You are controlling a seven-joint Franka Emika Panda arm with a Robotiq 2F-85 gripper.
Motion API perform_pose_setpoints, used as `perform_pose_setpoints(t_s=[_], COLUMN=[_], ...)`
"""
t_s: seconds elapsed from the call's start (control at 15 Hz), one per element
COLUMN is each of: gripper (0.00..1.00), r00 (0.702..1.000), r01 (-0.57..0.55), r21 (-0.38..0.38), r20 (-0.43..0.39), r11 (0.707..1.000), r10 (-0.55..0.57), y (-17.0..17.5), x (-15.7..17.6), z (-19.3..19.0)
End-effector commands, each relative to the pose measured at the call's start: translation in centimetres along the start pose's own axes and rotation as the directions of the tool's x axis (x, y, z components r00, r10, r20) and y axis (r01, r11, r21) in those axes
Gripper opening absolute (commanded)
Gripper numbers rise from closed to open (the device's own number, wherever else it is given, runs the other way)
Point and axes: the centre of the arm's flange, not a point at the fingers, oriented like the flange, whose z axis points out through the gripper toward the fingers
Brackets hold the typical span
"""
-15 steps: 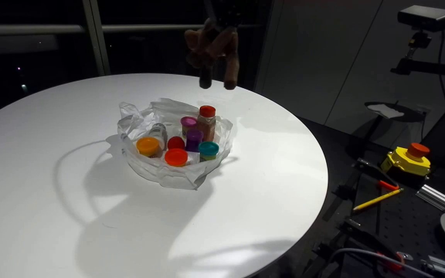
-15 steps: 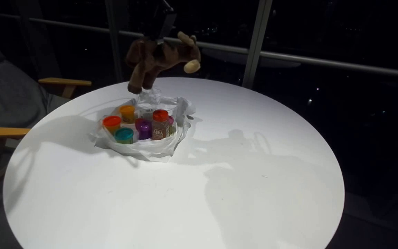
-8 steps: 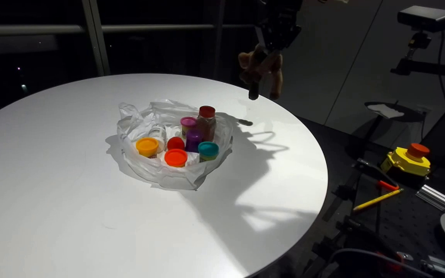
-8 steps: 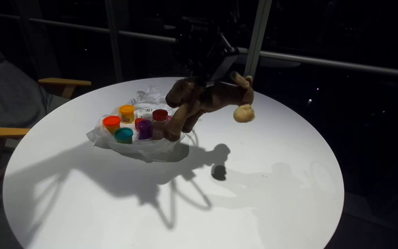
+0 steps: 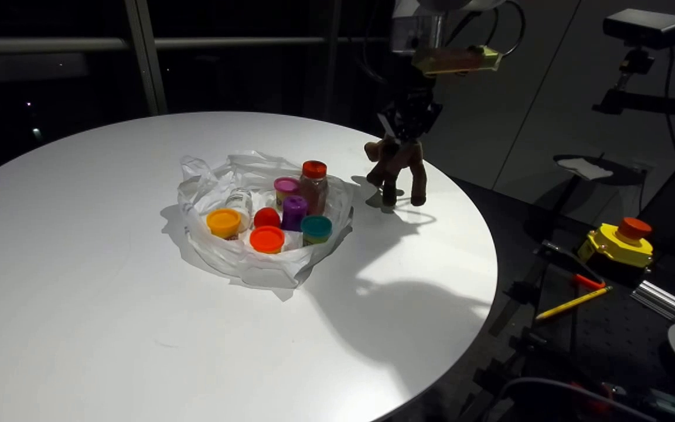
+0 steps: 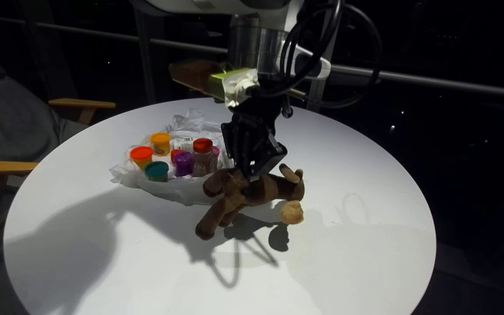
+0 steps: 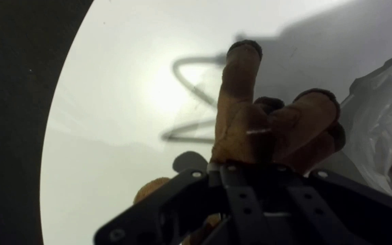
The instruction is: Remove all the objects from the plastic bag and put them on the table
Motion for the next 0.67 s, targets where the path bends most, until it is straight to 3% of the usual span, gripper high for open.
perform_pose_setpoints(t_s=[0.0, 0.13, 0.33, 0.53, 0.6], gripper=[0.4, 0.53, 0.76, 0.98, 1.0], r00=[0.999, 0.999, 0.997, 0.992, 0.991], r01=[-0.035, -0.043, -0.07, -0.103, -0.111], r21=[-0.038, -0.001, 0.045, 0.036, 0.04], r20=[0.015, 0.016, -0.028, -0.064, -0.074], r11=[0.999, 0.999, 0.997, 0.994, 0.993], r10=[0.035, 0.043, 0.071, 0.105, 0.114], y=[-0.9, -0.8, -1.1, -1.8, -2.5], x=[2.2, 2.1, 0.7, -1.3, -2.0], z=[1.2, 0.3, -4.0, -7.8, -8.9])
